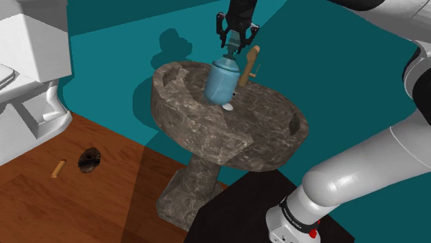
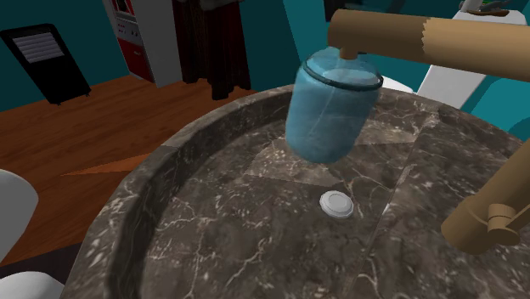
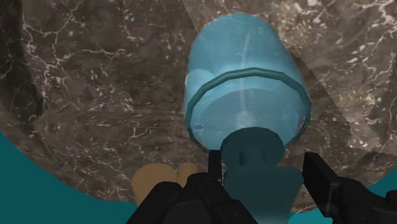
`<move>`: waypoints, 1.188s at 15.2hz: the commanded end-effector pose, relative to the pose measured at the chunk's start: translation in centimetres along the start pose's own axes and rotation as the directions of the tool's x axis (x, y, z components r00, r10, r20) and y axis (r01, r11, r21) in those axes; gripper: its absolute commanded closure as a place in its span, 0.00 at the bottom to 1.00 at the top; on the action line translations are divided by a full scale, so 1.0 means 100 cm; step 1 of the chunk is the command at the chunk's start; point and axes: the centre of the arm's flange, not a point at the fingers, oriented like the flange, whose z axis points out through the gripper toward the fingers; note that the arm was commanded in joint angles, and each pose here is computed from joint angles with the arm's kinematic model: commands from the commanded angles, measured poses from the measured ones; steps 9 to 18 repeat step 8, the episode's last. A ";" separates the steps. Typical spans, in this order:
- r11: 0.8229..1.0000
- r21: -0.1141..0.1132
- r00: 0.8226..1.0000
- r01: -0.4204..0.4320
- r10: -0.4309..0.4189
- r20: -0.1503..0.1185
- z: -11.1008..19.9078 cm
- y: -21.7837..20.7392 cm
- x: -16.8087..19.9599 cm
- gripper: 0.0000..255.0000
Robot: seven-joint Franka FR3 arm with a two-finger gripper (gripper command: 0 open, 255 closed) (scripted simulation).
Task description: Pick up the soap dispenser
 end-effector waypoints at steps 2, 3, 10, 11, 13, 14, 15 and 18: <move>1.000 0.001 1.000 0.000 0.000 0.000 -0.016 0.001 0.006 1.00; 1.000 0.001 1.000 0.000 0.000 0.000 -0.021 0.001 0.008 1.00; 1.000 0.001 1.000 0.000 0.000 0.000 -0.037 0.001 0.013 1.00; 1.000 0.001 1.000 0.000 0.000 0.000 -0.037 0.001 0.013 1.00; 1.000 0.001 1.000 0.000 0.000 0.000 -0.037 0.001 0.013 1.00; 1.000 0.001 1.000 0.000 0.000 0.000 -0.037 0.001 0.013 1.00; 1.000 0.001 1.000 0.000 0.000 0.000 -0.037 0.001 0.013 1.00; 1.000 0.001 1.000 0.000 0.000 0.000 -0.037 0.001 0.013 1.00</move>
